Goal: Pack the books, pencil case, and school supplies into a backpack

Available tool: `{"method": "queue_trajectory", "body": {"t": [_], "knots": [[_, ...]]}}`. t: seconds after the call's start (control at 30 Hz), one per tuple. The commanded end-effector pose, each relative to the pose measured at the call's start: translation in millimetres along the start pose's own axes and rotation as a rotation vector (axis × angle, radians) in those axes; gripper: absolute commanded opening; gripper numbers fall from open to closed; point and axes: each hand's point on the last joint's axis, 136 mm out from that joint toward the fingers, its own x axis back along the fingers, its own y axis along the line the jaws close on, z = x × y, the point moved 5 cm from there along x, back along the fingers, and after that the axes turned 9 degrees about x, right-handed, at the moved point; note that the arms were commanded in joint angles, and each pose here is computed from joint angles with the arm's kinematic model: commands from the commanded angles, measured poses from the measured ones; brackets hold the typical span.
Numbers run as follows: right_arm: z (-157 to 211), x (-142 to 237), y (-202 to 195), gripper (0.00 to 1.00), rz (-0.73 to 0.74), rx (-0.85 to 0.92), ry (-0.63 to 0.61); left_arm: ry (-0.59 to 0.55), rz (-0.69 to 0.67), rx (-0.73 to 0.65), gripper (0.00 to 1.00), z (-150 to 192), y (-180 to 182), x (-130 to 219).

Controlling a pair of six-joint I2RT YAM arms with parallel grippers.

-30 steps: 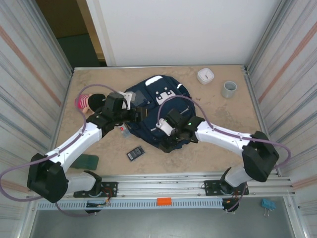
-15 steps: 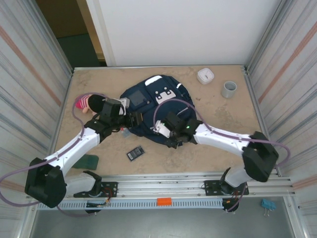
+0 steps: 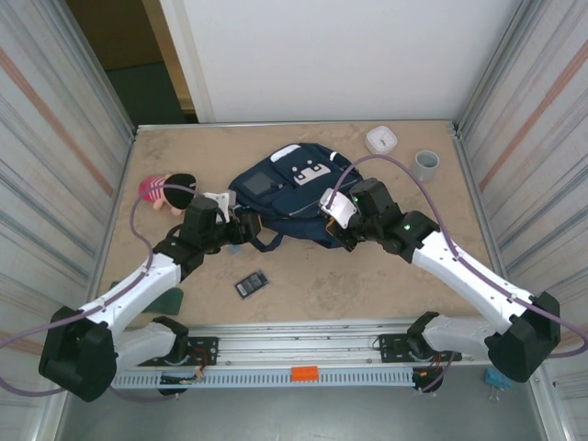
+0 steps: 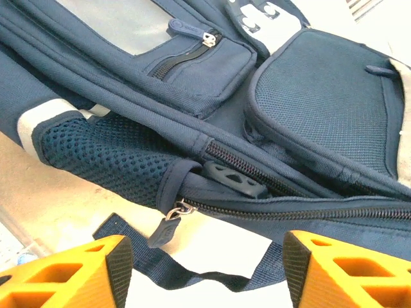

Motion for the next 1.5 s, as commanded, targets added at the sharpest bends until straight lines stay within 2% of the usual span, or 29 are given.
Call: {"method": "queue_trajectory", "body": {"t": [0.0,0.23,0.27,0.33,0.53,0.83,0.9,1.07,1.3,1.47], "knots": [[-34,28,-17,0.00,0.052,0.016,-0.154,-0.048,0.082,-0.055,0.65,0,-3,-2],[-34,30,-21,0.00,0.053,0.011,-0.160,-0.112,0.093,-0.133,0.65,18,17,-10],[-35,30,-21,0.00,0.055,0.012,-0.160,-0.114,0.098,-0.148,0.61,21,19,-12],[-35,31,-22,0.00,0.056,0.011,-0.162,-0.112,0.130,-0.205,0.56,24,19,-16],[-38,34,-20,0.00,0.034,0.010,-0.182,-0.093,0.132,-0.314,0.58,22,19,-39],[-32,35,-18,0.00,0.035,-0.002,-0.160,-0.158,0.259,-0.453,0.55,16,5,-52],[-31,37,-18,0.00,0.035,-0.009,-0.160,-0.160,0.288,-0.486,0.48,16,1,-53],[-30,45,-24,0.00,0.043,-0.059,-0.192,-0.130,0.376,-0.532,0.21,23,-9,-49],[-21,38,-24,0.00,0.039,-0.098,-0.175,-0.125,0.422,-0.527,0.06,30,-13,-35],[-17,29,-24,0.00,0.037,-0.164,-0.168,-0.086,0.466,-0.540,0.00,33,-27,-28]]}}
